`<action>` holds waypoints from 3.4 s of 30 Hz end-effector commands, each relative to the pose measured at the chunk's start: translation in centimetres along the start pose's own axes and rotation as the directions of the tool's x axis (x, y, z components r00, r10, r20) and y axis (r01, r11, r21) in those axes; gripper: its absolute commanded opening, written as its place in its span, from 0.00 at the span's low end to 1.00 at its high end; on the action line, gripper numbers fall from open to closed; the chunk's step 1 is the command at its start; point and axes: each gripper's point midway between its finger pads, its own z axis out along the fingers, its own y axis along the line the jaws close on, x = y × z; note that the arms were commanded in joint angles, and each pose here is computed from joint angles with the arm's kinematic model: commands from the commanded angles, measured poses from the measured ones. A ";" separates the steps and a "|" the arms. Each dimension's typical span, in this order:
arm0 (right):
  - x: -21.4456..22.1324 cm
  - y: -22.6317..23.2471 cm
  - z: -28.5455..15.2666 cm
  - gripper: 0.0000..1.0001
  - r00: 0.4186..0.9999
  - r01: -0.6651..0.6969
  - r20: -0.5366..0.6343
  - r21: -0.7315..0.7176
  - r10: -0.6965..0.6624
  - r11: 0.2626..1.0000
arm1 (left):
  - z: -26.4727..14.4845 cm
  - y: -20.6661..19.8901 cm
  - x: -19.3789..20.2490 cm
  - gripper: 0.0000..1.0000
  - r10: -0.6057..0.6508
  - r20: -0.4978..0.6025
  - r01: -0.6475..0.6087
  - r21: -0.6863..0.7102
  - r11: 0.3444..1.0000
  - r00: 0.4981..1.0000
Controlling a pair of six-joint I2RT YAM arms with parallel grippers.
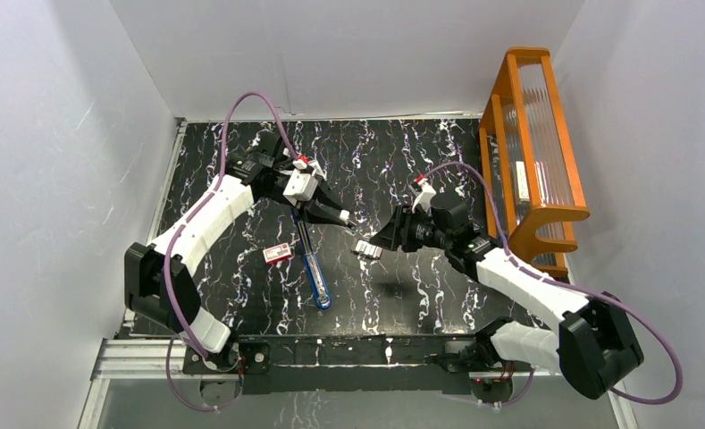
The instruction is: Load the staples into the stapler
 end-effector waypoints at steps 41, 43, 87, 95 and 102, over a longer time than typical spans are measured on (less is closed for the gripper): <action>-1.8 13.3 1.2 0.47 0.410 0.903 0.479 -0.096 -0.776 0.418 | 0.0 -4.3 -5.6 0.00 -0.117 0.292 0.088 0.110 0.990 0.949; -2.0 13.1 1.0 0.39 0.417 0.898 0.479 -0.083 -0.773 0.433 | 0.0 -4.3 -5.5 0.00 -0.130 0.290 0.101 0.113 0.989 0.948; 0.5 12.9 0.5 0.17 0.556 0.829 0.397 -0.214 -0.730 0.516 | 0.0 -5.1 -4.0 0.43 -0.150 0.230 0.136 0.074 0.988 0.962; 3.2 9.9 -0.7 0.16 0.644 0.765 0.253 -0.235 -0.722 0.599 | -1.5 -4.5 -2.8 0.61 -0.113 0.137 0.115 -0.003 0.993 0.984; 5.2 7.2 -0.2 0.15 0.676 0.735 0.140 -0.197 -0.723 0.649 | -2.8 -2.9 -1.7 0.88 -0.108 -0.004 0.108 -0.055 0.993 0.994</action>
